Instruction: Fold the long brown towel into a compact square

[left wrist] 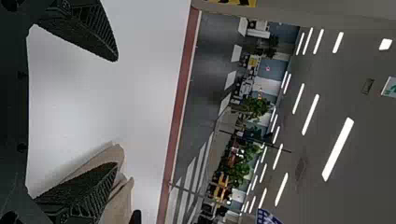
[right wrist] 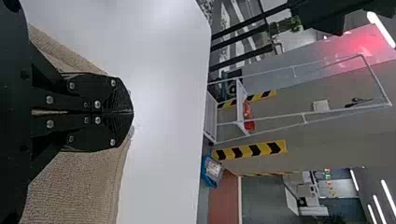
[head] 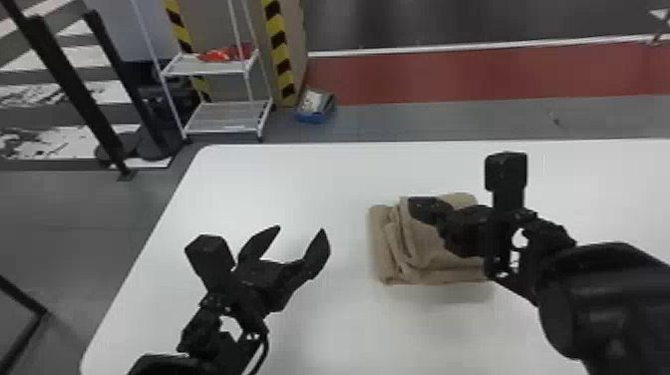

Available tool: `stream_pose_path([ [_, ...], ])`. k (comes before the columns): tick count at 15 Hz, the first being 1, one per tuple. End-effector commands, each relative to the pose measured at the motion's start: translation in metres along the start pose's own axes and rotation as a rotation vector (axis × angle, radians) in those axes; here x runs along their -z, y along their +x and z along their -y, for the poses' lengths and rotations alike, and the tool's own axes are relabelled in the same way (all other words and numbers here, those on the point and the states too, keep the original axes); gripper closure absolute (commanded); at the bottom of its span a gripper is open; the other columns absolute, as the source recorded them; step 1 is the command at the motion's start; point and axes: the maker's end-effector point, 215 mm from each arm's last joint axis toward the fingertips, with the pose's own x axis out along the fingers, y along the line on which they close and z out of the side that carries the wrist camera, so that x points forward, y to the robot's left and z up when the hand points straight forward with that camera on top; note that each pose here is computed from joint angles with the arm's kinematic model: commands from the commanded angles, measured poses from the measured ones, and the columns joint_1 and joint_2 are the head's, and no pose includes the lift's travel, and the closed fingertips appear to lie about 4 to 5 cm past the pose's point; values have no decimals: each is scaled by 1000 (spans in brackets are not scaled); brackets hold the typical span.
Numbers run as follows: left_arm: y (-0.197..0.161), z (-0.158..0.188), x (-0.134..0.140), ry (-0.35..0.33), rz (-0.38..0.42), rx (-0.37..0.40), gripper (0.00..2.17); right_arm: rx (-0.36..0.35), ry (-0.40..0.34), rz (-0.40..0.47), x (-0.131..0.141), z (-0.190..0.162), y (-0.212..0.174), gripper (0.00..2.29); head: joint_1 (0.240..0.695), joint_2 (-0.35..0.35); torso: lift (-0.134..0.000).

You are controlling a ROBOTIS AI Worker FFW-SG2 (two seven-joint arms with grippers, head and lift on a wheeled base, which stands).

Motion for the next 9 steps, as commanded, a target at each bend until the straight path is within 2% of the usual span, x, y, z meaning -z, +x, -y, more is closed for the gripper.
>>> stream_pose_path([
  [1, 1, 1, 0, 0, -1, 2, 80, -7, -20, -93, 24, -5, 18, 2142, 695, 146, -123],
  [2, 2, 1, 2, 1, -3, 3, 80, -3, -13, -128, 35, -4, 24, 2142, 695, 150, -123],
  [4, 3, 2, 2, 0, -4, 5, 80, -43, -32, -165, 46, -23, 33, 2142, 695, 160, -123],
  [9, 3, 2, 2, -1, -3, 4, 80, -163, -45, -186, 64, -74, 29, 2142, 695, 209, -123],
])
